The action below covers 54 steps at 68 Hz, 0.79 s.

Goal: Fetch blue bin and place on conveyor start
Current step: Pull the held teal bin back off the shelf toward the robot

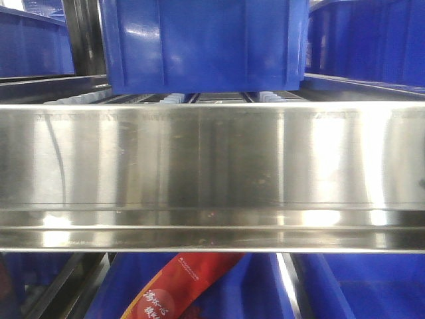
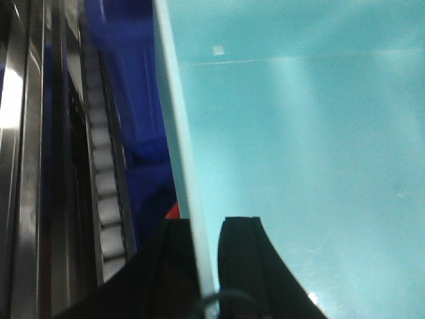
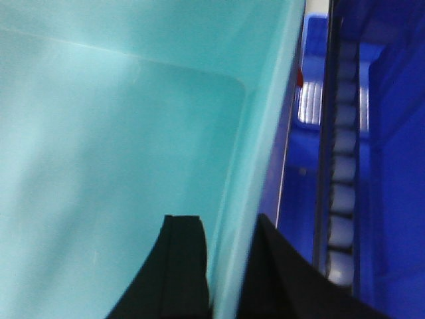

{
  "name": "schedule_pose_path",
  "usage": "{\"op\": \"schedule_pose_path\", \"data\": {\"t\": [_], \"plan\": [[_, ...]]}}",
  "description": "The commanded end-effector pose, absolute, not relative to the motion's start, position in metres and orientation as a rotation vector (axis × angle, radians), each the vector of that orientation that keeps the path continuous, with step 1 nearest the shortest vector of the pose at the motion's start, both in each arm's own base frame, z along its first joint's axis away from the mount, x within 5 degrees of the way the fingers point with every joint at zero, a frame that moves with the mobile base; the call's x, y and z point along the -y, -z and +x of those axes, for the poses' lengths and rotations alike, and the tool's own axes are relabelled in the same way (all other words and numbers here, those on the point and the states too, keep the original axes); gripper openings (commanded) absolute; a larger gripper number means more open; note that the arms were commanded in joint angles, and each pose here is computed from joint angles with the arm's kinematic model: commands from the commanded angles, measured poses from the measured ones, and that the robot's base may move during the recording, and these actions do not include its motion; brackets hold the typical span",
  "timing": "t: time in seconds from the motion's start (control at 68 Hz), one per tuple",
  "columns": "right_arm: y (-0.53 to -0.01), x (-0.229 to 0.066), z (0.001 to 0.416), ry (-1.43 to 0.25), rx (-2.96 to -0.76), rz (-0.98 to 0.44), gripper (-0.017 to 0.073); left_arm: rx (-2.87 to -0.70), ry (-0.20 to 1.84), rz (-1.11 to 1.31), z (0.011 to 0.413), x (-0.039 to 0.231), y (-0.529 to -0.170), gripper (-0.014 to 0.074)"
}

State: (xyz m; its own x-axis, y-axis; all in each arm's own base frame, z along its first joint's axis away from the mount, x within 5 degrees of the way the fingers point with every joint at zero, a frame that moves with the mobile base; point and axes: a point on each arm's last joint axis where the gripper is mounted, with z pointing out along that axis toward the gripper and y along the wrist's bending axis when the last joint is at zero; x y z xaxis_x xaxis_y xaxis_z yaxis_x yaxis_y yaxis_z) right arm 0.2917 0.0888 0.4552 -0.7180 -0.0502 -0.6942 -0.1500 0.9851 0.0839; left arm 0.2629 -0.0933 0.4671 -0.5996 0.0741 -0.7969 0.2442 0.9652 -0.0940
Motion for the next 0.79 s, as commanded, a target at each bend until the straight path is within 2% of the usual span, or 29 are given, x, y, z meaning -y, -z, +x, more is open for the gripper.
{"op": "schedule_pose_path", "data": {"t": [0.0, 0.485, 0.779], "plan": [[-0.465, -0.089, 0.293, -0.178, -2.275, -0.168, -0.0153, -2.079, 0.309, 0.23, 0.261, 0.097, -0.484, -0.0111], [-0.478, -0.092, 0.301, -0.216, -2.108, -0.161, -0.0153, -1.817, 0.356, 0.199, 0.269, 0.1, -0.506, -0.0111], [-0.479, -0.093, 0.302, -0.22, -2.087, -0.161, -0.0153, -1.79, 0.361, 0.196, 0.269, 0.1, -0.508, -0.0111]]}}
